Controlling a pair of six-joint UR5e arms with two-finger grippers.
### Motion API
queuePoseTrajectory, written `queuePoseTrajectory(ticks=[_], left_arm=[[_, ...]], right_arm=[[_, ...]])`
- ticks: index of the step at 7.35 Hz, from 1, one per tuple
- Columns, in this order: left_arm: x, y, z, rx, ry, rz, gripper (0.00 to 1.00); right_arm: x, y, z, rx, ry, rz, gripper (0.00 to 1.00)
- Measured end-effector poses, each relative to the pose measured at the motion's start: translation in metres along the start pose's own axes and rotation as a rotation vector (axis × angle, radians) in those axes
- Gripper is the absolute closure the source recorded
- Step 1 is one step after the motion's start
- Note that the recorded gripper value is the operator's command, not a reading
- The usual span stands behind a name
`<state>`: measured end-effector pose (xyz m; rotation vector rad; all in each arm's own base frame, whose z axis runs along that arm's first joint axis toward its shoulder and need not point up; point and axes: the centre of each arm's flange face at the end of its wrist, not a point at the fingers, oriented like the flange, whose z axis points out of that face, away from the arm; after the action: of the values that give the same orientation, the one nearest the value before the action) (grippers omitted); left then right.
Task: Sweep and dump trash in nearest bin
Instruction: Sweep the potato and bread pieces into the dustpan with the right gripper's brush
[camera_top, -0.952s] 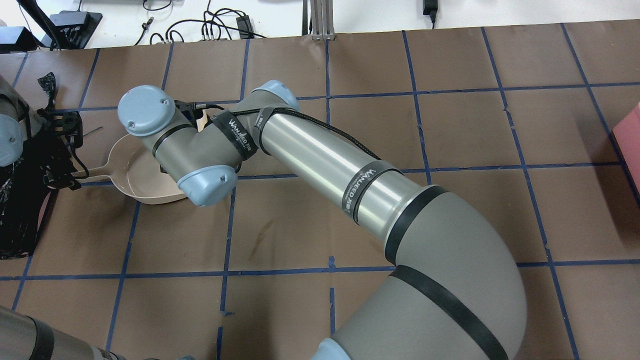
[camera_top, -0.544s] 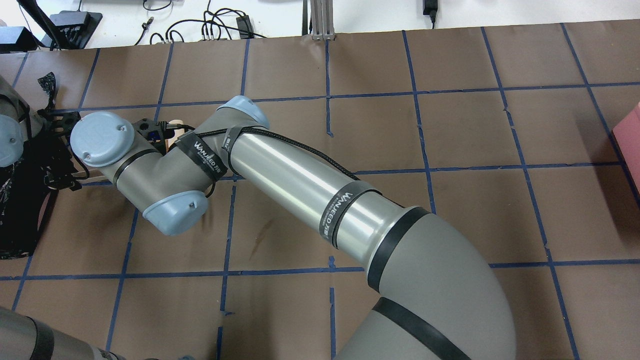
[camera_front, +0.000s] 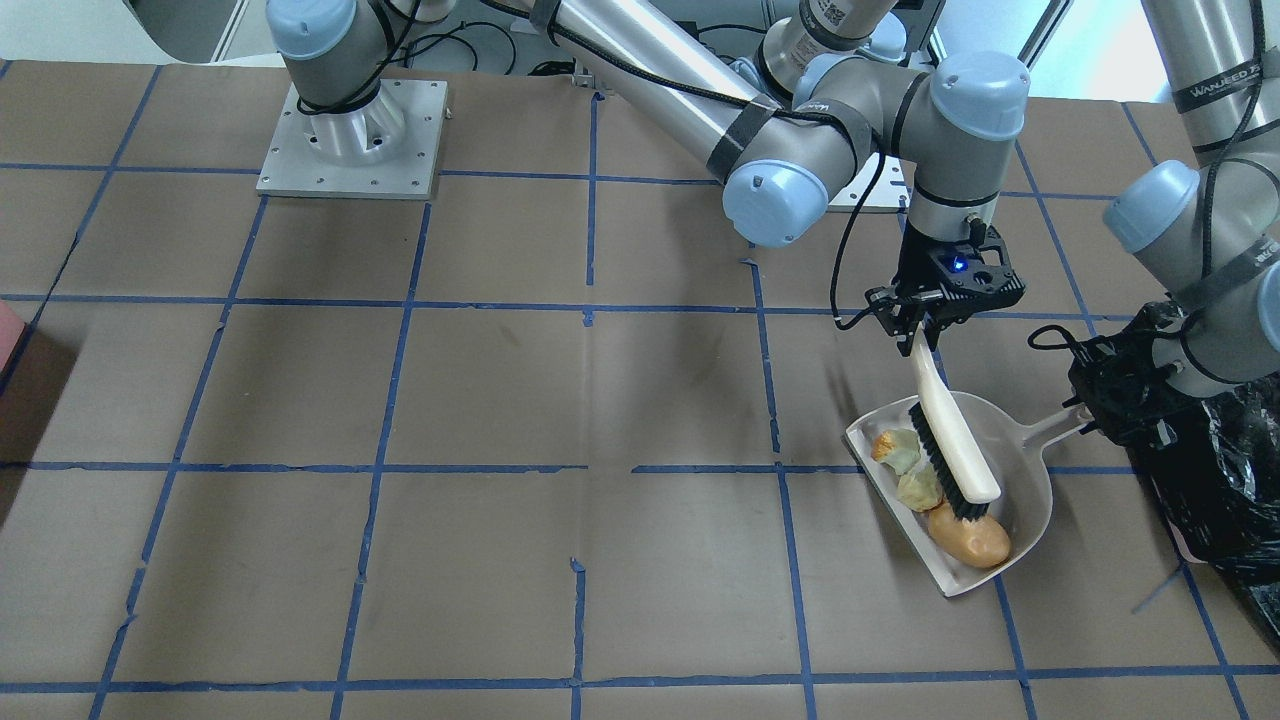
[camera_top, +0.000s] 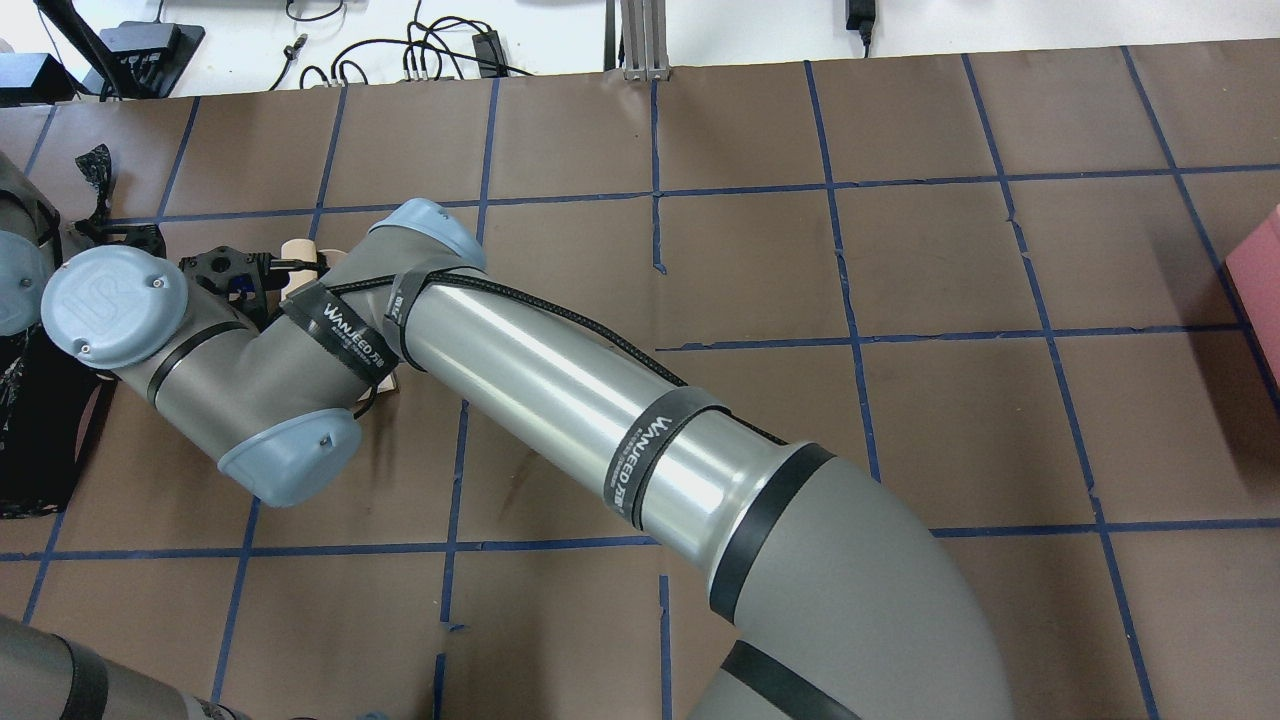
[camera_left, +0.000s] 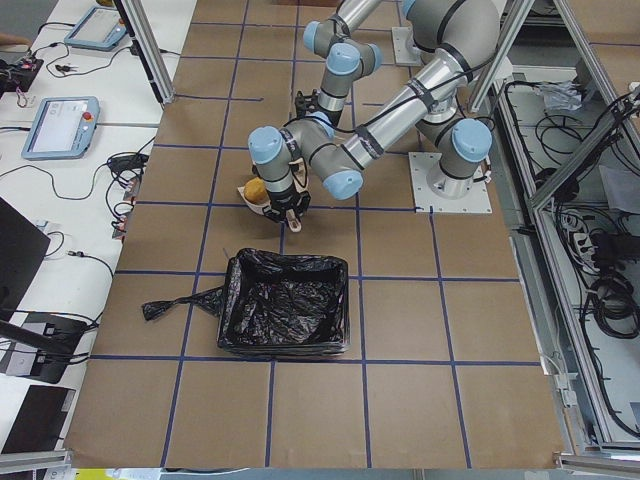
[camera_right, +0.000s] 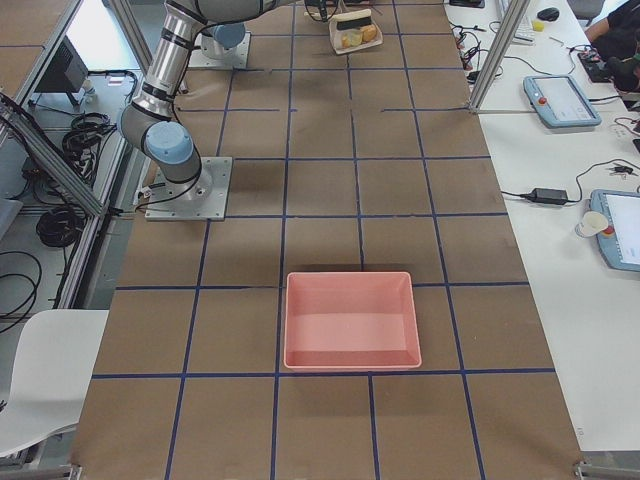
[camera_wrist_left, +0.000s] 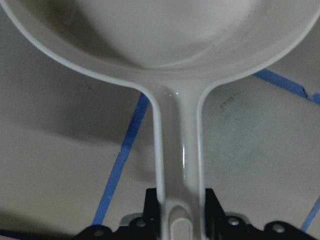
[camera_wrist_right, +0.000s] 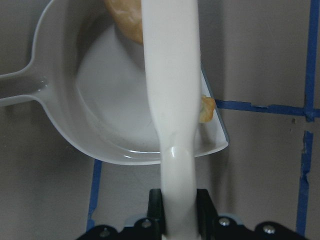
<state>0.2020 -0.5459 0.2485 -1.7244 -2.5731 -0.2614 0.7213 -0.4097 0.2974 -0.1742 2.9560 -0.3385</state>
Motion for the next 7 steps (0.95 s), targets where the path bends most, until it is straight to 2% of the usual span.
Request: queuePoseTrajectory(ticks=[1, 3, 5, 7], left_arm=[[0.000, 0.000, 0.000, 0.000, 0.001, 0.000, 0.97], [0.000, 0.000, 0.000, 0.001, -0.001, 0.001, 0.97], [0.000, 0.000, 0.000, 0.014, -0.004, 0.002, 0.97], [0.001, 0.000, -0.004, 0.068, -0.020, -0.006, 0.97]], right_arm=[[0.005, -0.001, -0.005, -0.014, 0.024, -0.016, 0.91], [0.048, -0.033, -0.032, -0.039, 0.079, -0.094, 0.91], [0.095, -0.055, -0.016, -0.057, 0.106, -0.107, 0.91], [0.100, -0.045, 0.010, -0.058, 0.102, -0.102, 0.91]])
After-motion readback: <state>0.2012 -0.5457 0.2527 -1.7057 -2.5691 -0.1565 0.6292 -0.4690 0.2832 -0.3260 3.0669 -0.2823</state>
